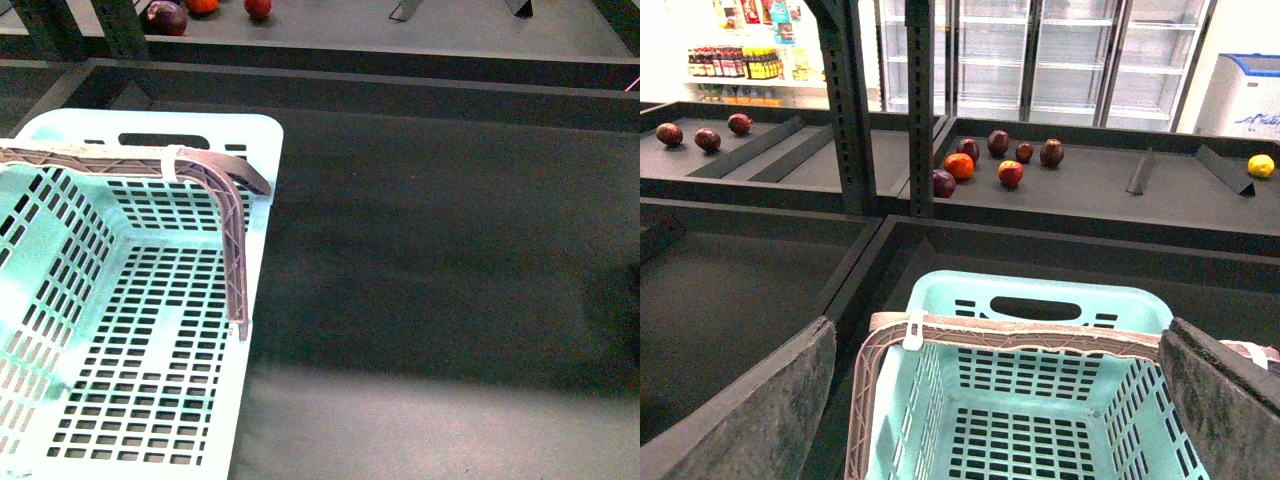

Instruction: Pick apple with right arm and hold basket with left

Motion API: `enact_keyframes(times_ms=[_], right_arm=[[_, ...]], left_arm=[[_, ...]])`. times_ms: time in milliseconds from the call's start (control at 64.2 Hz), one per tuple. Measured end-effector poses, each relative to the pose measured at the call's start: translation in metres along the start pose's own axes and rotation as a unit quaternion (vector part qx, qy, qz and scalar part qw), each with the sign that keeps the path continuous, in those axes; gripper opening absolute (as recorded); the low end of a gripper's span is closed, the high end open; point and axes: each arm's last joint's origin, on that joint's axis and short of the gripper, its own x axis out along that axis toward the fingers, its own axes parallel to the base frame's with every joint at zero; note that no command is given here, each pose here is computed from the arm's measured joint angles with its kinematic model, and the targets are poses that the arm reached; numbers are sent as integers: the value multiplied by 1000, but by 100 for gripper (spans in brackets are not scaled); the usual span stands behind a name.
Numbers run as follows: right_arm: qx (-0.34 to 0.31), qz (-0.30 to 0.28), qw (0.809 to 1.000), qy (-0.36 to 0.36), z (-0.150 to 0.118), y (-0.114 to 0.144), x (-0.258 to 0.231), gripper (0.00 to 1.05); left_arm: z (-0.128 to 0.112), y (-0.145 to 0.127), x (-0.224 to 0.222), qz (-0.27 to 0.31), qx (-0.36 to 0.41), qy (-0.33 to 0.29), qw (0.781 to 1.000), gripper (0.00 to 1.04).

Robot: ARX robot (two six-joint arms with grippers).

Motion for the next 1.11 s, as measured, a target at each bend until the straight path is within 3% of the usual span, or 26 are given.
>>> enact_keyframes(times_ms=[545, 592, 639, 685, 732, 950, 1106], right_arm=[[0, 0, 1000, 0, 0, 0, 0, 96], [0, 0, 1000, 0, 0, 0, 0, 96], [0, 0, 1000, 0, 0, 0, 0, 96], [0, 0, 1000, 0, 0, 0, 0, 96], [0, 0, 1000, 0, 0, 0, 0, 96], [0, 0, 1000, 0, 0, 0, 0, 96], [0, 0, 1000, 0, 0, 0, 0, 96]], left_arm=[[0, 0, 0, 0, 0, 0, 1000, 98], [-1, -1, 0, -20, -35, 45, 998, 98], [-2, -2, 1, -31, -113, 160, 980, 98], [-7, -2, 3, -17, -185, 227, 956, 98], [-12, -4, 7, -3, -256, 256, 932, 98], [-3, -12, 51, 11, -458, 267, 848, 98], [-9, -21, 106, 46, -548, 296, 781, 98]])
